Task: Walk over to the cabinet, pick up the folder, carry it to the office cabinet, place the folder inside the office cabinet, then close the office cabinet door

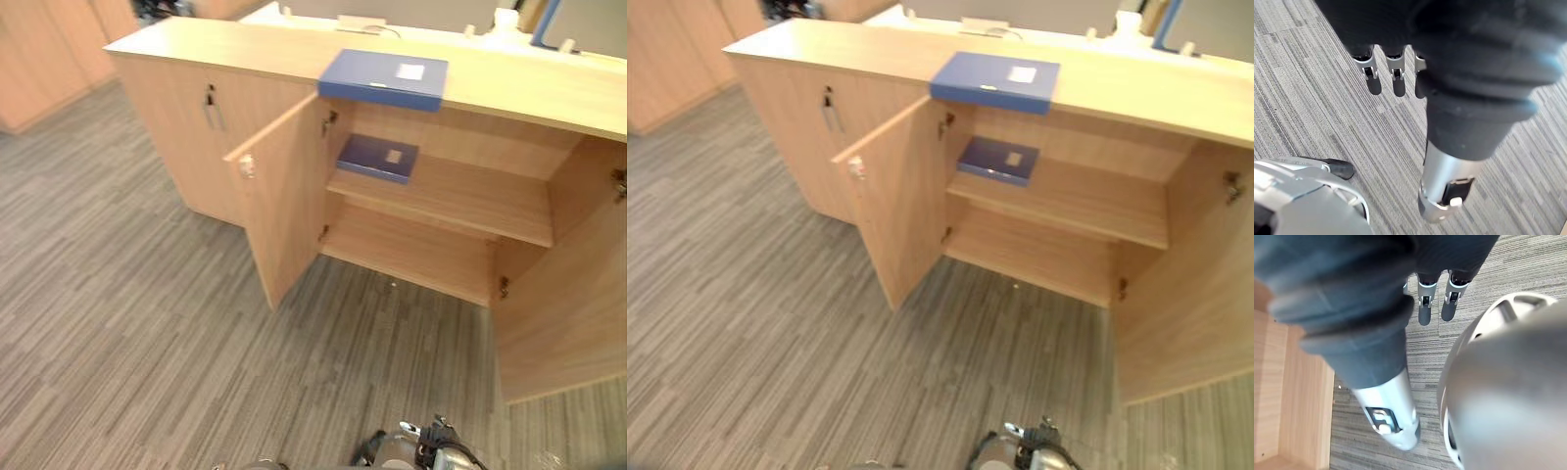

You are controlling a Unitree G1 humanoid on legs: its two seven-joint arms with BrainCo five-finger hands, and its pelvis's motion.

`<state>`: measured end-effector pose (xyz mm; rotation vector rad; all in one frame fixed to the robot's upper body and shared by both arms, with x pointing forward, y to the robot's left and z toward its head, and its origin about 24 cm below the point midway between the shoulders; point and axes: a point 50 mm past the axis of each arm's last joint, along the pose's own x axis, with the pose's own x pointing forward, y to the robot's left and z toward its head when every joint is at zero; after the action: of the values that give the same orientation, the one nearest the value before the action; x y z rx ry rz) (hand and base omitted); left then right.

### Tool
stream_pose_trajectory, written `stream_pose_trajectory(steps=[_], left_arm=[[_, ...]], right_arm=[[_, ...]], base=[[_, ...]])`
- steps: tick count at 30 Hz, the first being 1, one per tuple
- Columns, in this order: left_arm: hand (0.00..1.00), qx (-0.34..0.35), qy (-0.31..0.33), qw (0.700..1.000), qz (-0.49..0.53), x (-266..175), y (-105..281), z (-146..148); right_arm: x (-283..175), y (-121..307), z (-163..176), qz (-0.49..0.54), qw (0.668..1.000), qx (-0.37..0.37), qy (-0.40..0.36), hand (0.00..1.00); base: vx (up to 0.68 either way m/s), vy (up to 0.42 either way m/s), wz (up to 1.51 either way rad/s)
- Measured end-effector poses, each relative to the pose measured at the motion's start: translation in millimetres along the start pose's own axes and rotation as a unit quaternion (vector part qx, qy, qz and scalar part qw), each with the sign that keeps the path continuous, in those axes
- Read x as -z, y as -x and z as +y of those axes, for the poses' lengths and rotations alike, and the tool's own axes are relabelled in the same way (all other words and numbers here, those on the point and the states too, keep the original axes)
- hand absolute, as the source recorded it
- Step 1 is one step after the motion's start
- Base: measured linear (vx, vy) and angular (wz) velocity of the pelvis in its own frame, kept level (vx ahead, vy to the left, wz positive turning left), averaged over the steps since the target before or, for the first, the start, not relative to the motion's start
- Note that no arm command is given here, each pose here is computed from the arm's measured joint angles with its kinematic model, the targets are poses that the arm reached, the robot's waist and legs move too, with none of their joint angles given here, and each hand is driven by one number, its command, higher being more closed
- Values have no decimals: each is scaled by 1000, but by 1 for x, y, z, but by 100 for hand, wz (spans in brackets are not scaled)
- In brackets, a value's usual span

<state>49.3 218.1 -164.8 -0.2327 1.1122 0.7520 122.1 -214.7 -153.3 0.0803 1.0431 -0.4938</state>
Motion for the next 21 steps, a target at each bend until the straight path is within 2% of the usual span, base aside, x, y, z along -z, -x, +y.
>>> stream_pose_trajectory(steps=[4, 7, 12, 17, 21], left_arm=[[0, 20, -17, 1000, 0, 2, 2, -11], [0, 21, -19, 1000, -6, -2, 1, -11], [0, 18, 5, 1000, -17, -10, 0, -11], [0, 6, 28, 999, -17, -11, -1, -2], [0, 3, 34, 999, -15, -7, 1, 0]], right_arm=[[1, -2, -17, 4, 1000, 24, -6, 0], [18, 1, -24, 33, 998, 39, -30, 0], [35, 5, -28, 58, 997, 45, -38, 0], [34, 4, -22, 61, 997, 39, -25, 0], [26, 3, -12, 52, 998, 27, -23, 0]], base=[[361, -223, -4], [383, -255, -8], [339, -187, -28], [315, 46, -85], [257, 239, -92]])
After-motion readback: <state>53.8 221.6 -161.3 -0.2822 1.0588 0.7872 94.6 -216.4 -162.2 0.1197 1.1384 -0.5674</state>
